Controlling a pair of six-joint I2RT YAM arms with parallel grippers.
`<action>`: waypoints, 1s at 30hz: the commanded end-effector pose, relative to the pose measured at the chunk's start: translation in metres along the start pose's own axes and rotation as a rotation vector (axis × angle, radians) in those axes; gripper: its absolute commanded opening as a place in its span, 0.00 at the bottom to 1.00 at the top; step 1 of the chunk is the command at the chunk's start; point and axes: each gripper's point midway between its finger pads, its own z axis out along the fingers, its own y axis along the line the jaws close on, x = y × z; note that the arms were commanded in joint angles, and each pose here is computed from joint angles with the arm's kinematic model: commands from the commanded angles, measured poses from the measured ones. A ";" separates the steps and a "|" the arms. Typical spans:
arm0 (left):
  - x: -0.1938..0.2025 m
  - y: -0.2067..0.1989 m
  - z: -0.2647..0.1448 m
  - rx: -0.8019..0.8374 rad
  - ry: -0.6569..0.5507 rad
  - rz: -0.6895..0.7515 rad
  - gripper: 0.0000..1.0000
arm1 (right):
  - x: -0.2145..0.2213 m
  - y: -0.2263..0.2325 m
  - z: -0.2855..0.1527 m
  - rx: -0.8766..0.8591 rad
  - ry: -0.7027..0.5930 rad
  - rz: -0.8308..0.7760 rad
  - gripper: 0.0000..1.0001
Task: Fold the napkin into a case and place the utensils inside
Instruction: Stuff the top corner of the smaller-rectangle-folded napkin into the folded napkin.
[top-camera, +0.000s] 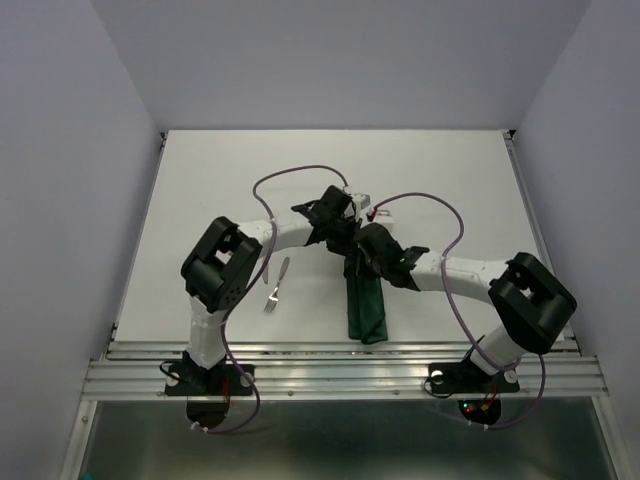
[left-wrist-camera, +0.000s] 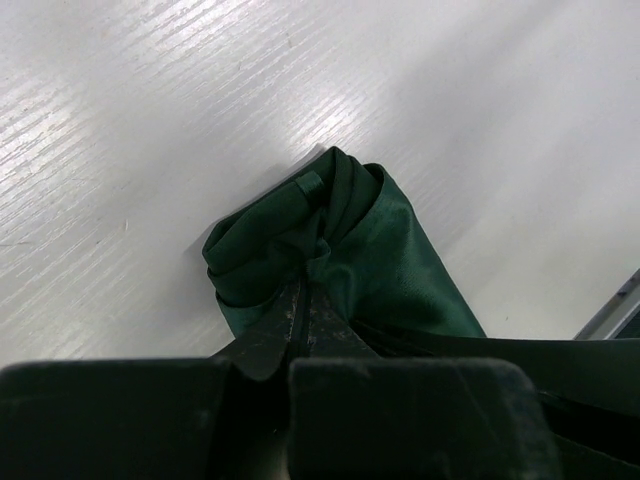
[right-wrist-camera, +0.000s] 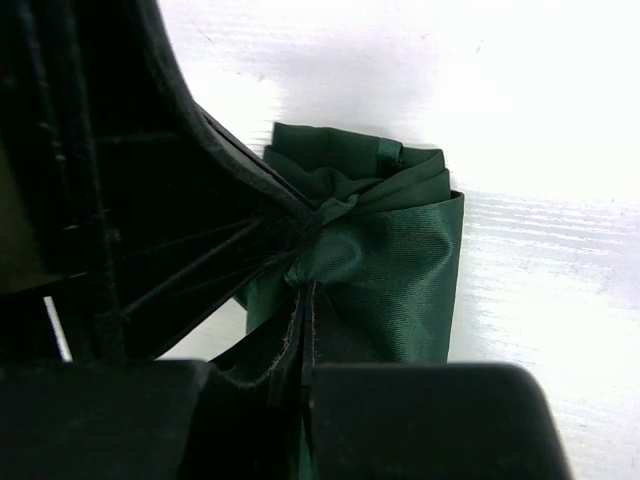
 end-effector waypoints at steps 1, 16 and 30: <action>-0.013 -0.020 -0.023 0.054 -0.047 0.017 0.00 | -0.023 0.016 -0.014 -0.061 -0.069 0.047 0.01; -0.017 -0.033 -0.034 0.133 -0.063 0.002 0.00 | -0.013 0.015 -0.006 -0.062 -0.053 0.061 0.01; -0.005 -0.025 -0.029 0.115 -0.042 -0.008 0.00 | -0.038 0.023 -0.014 -0.093 -0.142 0.101 0.01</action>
